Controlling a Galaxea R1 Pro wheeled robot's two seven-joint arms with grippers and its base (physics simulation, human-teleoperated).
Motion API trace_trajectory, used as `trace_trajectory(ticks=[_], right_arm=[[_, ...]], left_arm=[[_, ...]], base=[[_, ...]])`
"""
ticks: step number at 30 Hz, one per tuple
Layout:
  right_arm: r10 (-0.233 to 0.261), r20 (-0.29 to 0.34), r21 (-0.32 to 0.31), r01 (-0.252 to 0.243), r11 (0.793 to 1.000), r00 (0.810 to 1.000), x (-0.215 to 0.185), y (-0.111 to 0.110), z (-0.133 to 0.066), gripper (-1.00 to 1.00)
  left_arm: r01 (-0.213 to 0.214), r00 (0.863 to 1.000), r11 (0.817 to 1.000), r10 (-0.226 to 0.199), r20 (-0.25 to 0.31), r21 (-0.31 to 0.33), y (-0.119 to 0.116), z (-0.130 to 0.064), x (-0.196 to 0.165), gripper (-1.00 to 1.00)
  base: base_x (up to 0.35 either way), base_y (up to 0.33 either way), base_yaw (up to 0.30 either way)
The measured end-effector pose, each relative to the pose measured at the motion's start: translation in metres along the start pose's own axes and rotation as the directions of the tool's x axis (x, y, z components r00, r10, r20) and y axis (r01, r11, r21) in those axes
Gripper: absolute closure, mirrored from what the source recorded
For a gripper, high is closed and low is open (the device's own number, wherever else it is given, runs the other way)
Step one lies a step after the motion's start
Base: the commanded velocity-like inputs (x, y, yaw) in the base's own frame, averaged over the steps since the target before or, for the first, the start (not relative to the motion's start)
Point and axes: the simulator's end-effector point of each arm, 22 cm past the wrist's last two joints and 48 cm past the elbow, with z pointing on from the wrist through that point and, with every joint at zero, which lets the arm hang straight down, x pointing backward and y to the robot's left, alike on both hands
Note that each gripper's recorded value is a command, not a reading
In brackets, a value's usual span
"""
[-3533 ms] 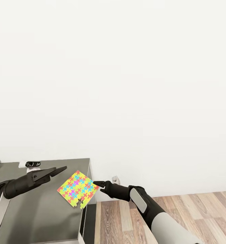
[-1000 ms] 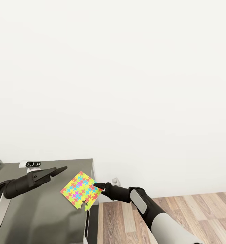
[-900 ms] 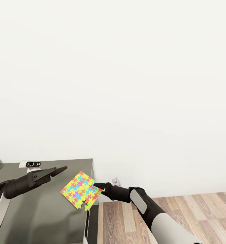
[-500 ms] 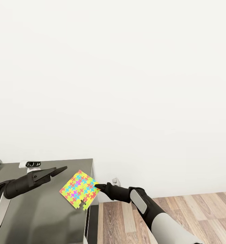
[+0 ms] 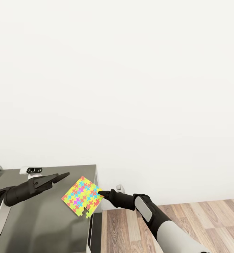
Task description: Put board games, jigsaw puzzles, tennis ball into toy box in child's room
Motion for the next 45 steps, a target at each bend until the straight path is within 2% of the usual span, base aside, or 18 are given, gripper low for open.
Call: trace_trajectory(ticks=[32,37,45], right_arm=[[0.003,0.02,-0.016,-0.003,1.0,1.0,-0.016,0.053,-0.015,1.0],[-0.022,0.055,-0.023,0.023,0.999,0.998,-0.025,0.062,-0.017,1.0],[-0.033,0.062,-0.027,0.035,0.999,0.998,-0.028,0.075,-0.021,1.0]], left_arm=[[-0.001,1.0,1.0,0.001,-0.003,-0.002,-0.039,0.013,-0.031,-1.0],[-0.002,1.0,1.0,0.002,-0.002,-0.003,-0.045,0.014,-0.035,-1.0],[-0.001,1.0,1.0,0.001,-0.002,-0.002,-0.054,0.017,-0.042,-1.0]], base=[[0.0,0.0,0.0],[0.0,0.0,0.0],[0.0,0.0,0.0]])
